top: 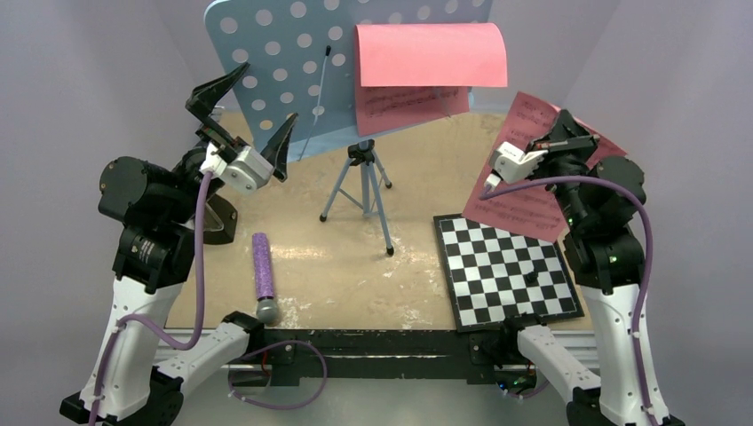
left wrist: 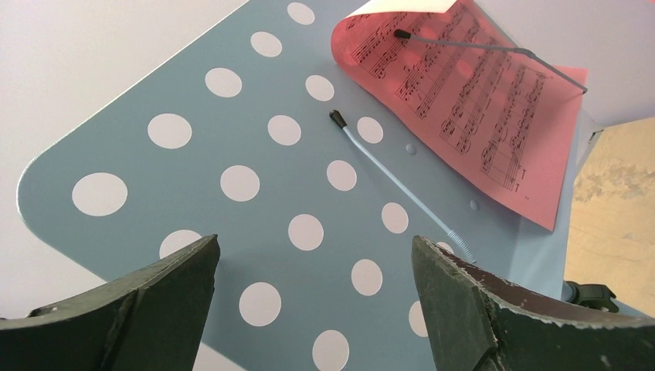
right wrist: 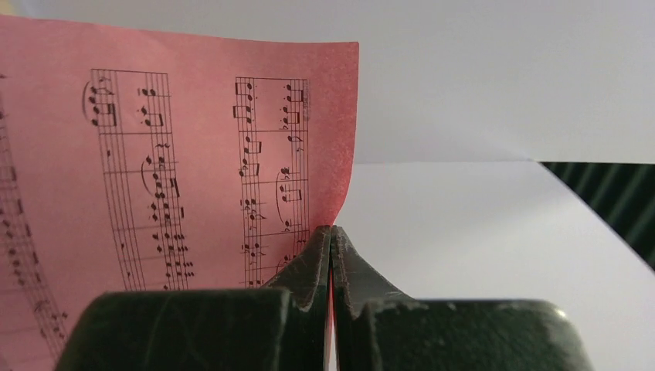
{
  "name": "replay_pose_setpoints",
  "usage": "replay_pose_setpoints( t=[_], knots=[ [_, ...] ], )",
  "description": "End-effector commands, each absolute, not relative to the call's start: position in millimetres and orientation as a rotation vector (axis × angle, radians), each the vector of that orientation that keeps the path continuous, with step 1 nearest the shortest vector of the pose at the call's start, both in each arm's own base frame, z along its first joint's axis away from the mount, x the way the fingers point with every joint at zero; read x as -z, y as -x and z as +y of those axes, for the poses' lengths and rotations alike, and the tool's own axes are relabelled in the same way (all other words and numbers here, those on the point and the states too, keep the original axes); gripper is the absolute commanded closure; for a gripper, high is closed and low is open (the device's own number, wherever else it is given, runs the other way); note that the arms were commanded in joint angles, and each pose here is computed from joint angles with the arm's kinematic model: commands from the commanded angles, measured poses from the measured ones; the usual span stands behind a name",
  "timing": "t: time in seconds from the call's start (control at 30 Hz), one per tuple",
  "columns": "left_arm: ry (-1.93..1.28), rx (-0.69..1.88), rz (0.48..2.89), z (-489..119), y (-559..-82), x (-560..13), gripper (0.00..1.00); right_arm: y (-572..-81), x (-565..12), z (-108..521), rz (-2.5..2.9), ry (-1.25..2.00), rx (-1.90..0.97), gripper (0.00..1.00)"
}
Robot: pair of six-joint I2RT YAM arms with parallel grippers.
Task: Pack up the instrument practice props
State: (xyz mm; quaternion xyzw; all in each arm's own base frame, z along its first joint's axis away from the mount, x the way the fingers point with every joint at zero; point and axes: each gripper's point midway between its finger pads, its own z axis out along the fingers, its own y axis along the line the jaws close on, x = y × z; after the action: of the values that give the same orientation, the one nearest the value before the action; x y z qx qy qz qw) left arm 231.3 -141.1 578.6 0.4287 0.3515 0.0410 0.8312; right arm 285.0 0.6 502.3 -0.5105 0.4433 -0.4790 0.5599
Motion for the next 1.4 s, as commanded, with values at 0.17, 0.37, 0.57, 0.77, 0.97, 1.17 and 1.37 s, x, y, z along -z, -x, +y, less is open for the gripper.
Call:
replay_pose_setpoints(
  t=[0.17, 0.37, 0.57, 0.77, 0.97, 1.17, 1.37],
  knots=[
    [-0.888, -0.158, 0.730, -129, -228, -586, 0.01, -319, -383, 13, 1.389, 1.239, 0.780, 1.00],
    [-0.911, -0.155, 0.746, -133, -236, -578, 0.01, -370, -358, 29, 1.737, 0.958, 0.413, 1.00],
    [-0.966, -0.223, 0.805, -135, -267, -561, 0.01, -412, -339, 40, 1.879, 0.745, 0.222, 1.00],
    [-1.040, -0.258, 0.907, -135, -294, -530, 0.01, -459, -297, 10, 2.102, 0.370, 0.011, 1.00],
    [-0.942, -0.409, 0.990, -108, -346, -499, 0.01, -455, -257, -7, 2.183, 0.336, -0.016, 1.00],
    [-0.919, -0.224, 1.148, -106, -345, -466, 0.04, -443, -232, -15, 2.216, 0.290, -0.033, 1.00],
    [-1.049, 0.018, 1.186, -144, -315, -417, 0.05, -474, -233, -32, 2.199, 0.188, -0.056, 1.00]
  ],
)
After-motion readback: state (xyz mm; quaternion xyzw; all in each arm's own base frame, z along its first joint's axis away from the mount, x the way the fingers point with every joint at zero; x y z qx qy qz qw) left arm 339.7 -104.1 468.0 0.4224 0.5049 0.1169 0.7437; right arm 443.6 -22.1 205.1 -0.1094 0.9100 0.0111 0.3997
